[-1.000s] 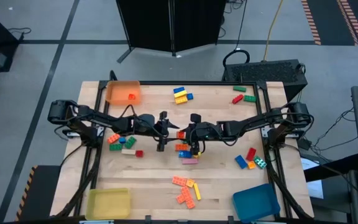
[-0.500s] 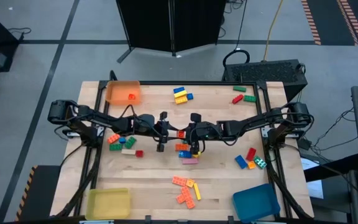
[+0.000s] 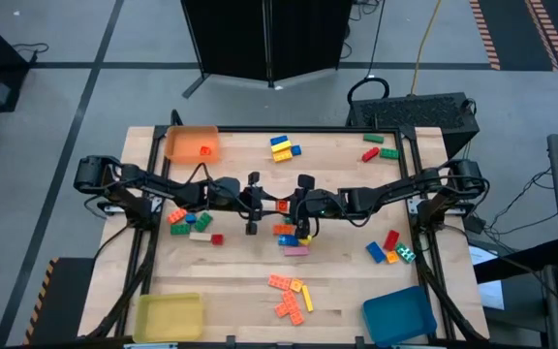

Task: Sort blocks by size
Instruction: Put the orange 4 stud game piece into the orange bin

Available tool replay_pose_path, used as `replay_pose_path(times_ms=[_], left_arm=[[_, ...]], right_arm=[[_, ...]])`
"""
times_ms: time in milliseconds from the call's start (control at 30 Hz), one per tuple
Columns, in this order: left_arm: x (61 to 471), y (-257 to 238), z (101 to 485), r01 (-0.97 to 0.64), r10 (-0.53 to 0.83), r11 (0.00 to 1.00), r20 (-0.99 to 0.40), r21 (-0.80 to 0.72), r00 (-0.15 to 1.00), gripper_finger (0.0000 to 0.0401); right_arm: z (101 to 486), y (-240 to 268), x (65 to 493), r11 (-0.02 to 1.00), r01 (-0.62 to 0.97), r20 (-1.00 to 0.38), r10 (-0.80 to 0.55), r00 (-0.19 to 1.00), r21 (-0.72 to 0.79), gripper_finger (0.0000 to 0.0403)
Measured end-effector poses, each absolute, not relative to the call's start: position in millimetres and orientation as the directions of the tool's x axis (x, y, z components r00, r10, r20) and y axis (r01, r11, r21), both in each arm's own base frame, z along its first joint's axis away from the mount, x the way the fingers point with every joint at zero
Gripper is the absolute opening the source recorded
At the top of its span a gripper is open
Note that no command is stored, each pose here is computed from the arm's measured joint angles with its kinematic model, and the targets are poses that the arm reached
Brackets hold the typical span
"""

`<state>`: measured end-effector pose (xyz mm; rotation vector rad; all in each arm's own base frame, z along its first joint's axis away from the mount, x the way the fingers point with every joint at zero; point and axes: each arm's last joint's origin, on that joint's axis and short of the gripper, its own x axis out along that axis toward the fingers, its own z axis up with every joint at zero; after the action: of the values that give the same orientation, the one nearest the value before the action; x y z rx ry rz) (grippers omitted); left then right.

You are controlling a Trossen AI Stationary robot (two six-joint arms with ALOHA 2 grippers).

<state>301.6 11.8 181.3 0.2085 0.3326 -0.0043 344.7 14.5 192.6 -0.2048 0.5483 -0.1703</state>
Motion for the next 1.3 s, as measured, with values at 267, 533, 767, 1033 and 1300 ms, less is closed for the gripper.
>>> replay_pose_path(times_ms=[267,533,767,1033,1300], left_arm=[[301.2,16.7,181.3,-0.009,0.083,0.975,-0.327,0.220,0.942,0.0143],[290.1,48.1,192.9,-0.127,0.195,0.968,-0.329,0.218,0.924,0.0143],[269.8,82.0,206.4,-0.246,0.310,0.945,-0.351,0.216,0.884,0.0143],[241.6,114.9,210.1,-0.381,0.436,0.900,-0.440,0.211,0.785,0.0143],[212.1,136.9,214.7,-0.546,0.516,0.831,-0.510,0.104,0.688,0.0143]], right_arm=[[189.4,13.4,342.5,0.963,0.132,-0.527,-0.240,0.815,-0.233,0.0247],[180.0,10.0,335.7,0.970,0.171,-0.622,-0.242,0.745,-0.173,0.0244],[177.8,10.1,333.7,0.971,0.173,-0.645,-0.241,0.726,-0.167,0.0242],[176.9,10.0,332.9,0.971,0.180,-0.654,-0.241,0.718,-0.160,0.0242],[176.7,9.9,332.8,0.971,0.180,-0.656,-0.241,0.716,-0.160,0.0242]])
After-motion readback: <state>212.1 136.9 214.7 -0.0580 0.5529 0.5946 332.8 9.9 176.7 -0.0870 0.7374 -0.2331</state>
